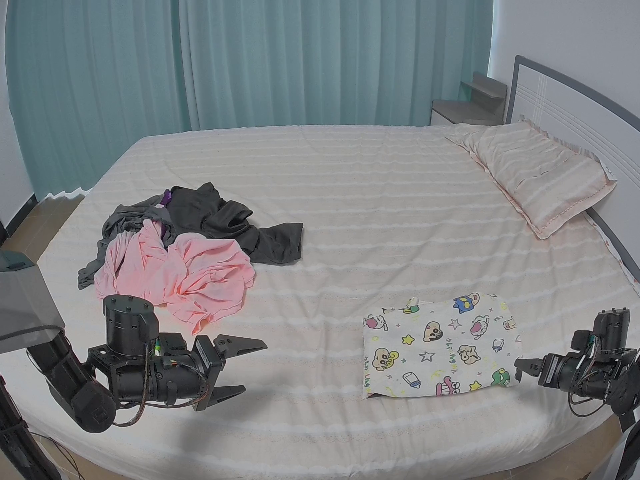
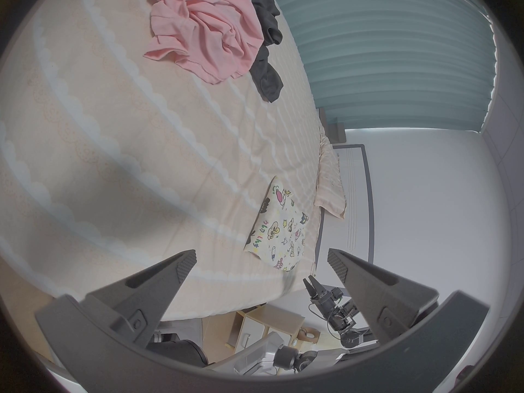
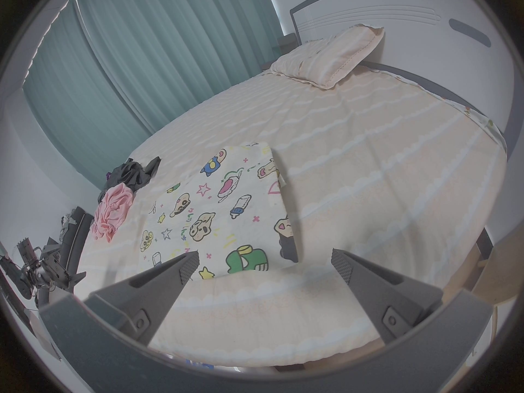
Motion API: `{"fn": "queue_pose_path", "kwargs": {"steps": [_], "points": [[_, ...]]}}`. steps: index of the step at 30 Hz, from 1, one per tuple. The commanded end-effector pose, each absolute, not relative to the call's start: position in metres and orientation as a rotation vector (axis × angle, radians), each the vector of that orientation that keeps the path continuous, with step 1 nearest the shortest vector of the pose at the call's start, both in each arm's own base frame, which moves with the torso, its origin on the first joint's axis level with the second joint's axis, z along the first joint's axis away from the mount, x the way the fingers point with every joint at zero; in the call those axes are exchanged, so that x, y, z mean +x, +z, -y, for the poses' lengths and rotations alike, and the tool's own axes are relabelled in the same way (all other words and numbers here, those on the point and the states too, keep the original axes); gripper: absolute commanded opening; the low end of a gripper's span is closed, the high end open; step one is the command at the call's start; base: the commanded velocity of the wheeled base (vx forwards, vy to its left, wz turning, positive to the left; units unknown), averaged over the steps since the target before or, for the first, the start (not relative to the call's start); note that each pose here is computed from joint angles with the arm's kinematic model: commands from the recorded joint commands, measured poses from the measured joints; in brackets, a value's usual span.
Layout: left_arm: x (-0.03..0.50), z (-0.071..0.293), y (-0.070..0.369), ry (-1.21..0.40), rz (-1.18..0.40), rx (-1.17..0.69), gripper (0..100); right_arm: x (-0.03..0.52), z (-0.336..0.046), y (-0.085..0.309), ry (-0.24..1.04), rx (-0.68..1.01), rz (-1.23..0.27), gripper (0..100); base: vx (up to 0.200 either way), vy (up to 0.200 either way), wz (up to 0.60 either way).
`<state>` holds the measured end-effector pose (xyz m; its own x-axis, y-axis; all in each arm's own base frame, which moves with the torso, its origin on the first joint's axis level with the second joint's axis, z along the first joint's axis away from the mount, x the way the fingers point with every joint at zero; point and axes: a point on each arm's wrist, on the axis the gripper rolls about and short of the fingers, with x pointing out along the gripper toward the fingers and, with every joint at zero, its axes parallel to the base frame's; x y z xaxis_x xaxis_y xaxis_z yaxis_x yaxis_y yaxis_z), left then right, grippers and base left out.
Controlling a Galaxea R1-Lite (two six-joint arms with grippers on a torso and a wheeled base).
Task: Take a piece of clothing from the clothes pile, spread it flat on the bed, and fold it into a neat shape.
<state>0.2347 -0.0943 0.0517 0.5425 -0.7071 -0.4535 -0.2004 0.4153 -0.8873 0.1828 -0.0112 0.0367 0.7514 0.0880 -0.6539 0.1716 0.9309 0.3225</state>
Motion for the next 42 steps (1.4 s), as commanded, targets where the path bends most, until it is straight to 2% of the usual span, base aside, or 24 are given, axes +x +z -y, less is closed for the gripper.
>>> {"fn": "queue_pose_path", "kwargs": {"steps": [1, 10, 13, 18, 25, 29, 35, 42], "points": [[0.235, 0.095, 0.052, -0.393, -0.985, -1.131, 100, 0.18, 0.011, 0.035, -0.049, 0.382, -0.734, 100, 0.0, -0.2, 0.0], [0.236, 0.096, 0.052, -0.399, -0.983, -1.13, 100, 0.189, 0.007, 0.043, -0.034, 0.46, -0.633, 100, 0.0, -0.2, 0.0], [0.236, 0.096, 0.052, -0.397, -0.98, -1.132, 100, 0.201, -0.005, 0.049, 0.012, 0.53, -0.571, 100, 0.0, -0.2, 0.0], [0.236, 0.096, 0.052, -0.395, -0.979, -1.132, 100, 0.235, -0.019, 0.048, 0.083, 0.518, -0.545, 100, 0.0, -0.2, 0.0], [0.236, 0.095, 0.052, -0.373, -0.955, -1.131, 100, 0.291, -0.036, 0.018, 0.146, 0.516, -0.617, 100, 0.0, 0.0, 0.0], [0.237, 0.096, 0.052, -0.374, -0.954, -1.13, 100, 0.316, -0.052, -0.003, 0.235, 0.525, -0.652, 100, 0.0, 0.0, 0.0], [0.239, 0.096, 0.048, -0.38, -0.941, -1.13, 100, 0.337, -0.073, -0.013, 0.314, 0.523, -0.643, 100, 0.0, 0.0, 0.0], [0.24, 0.096, 0.047, -0.371, -0.936, -1.129, 100, 0.353, -0.082, -0.021, 0.334, 0.519, -0.626, 100, 0.0, 0.0, 0.0]]}}
